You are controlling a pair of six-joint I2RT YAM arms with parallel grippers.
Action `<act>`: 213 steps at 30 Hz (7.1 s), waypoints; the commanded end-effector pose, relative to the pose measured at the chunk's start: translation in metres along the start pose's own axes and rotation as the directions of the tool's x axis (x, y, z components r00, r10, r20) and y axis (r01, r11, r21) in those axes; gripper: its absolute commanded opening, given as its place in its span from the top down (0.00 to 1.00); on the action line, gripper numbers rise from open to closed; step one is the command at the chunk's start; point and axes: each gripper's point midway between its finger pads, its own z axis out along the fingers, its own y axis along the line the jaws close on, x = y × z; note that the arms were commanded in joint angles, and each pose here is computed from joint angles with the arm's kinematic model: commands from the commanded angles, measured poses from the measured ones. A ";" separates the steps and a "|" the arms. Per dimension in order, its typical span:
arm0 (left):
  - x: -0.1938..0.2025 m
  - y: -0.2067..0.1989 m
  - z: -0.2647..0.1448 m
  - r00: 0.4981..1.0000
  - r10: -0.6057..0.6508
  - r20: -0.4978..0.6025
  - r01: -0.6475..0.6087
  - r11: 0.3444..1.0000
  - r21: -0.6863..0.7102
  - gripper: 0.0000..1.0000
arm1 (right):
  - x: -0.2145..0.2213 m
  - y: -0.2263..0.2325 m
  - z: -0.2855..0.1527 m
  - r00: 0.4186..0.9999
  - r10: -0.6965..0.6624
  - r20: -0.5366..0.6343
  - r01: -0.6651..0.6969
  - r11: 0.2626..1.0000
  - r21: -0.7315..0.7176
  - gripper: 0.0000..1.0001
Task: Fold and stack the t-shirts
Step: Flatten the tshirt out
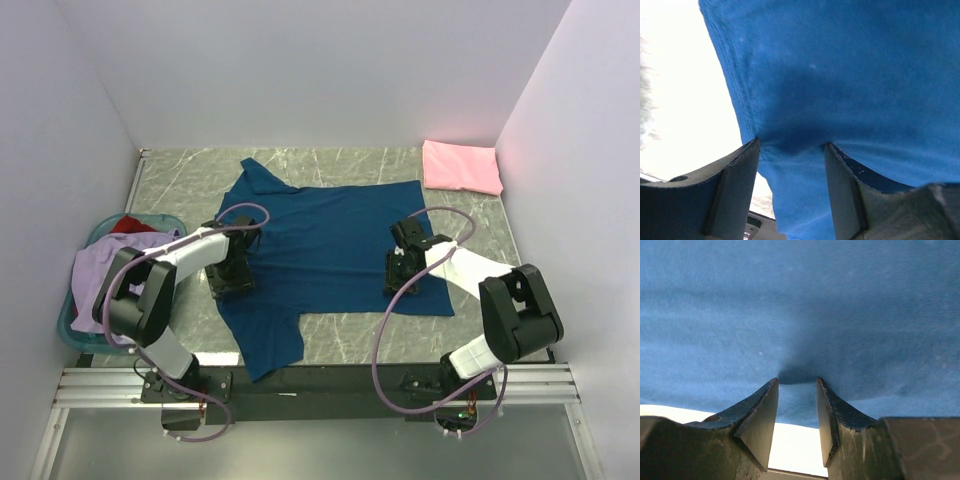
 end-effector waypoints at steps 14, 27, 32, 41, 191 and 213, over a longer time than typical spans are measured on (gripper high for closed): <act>-0.052 0.016 0.026 0.986 0.081 0.149 -0.052 0.981 -0.188 0.32 | 0.003 -0.034 0.011 0.998 0.062 -0.028 -0.058 0.993 0.104 0.55; -0.072 0.014 0.004 0.974 0.046 0.224 -0.003 0.982 -0.191 0.17 | -0.017 -0.021 -0.007 0.998 0.004 0.058 -0.009 0.998 0.070 0.54; -0.044 0.001 -0.054 0.962 0.029 0.270 -0.008 0.997 -0.078 0.12 | -0.027 -0.004 -0.042 0.988 -0.038 0.150 0.034 0.999 0.034 0.53; 0.069 -0.058 -0.082 0.953 0.279 0.118 -0.293 0.948 0.124 0.49 | -0.027 0.017 -0.078 0.972 -0.033 0.235 0.050 0.996 -0.068 0.53; -0.276 -0.039 -0.109 0.826 -0.438 0.355 0.232 0.838 0.494 0.15 | -0.156 0.083 -0.095 0.923 0.004 0.385 0.071 0.981 -0.182 0.52; -0.403 -0.102 -0.001 0.810 -0.376 0.450 0.078 0.829 0.553 0.45 | -0.130 0.085 -0.055 0.951 0.019 0.309 0.076 0.953 -0.293 0.53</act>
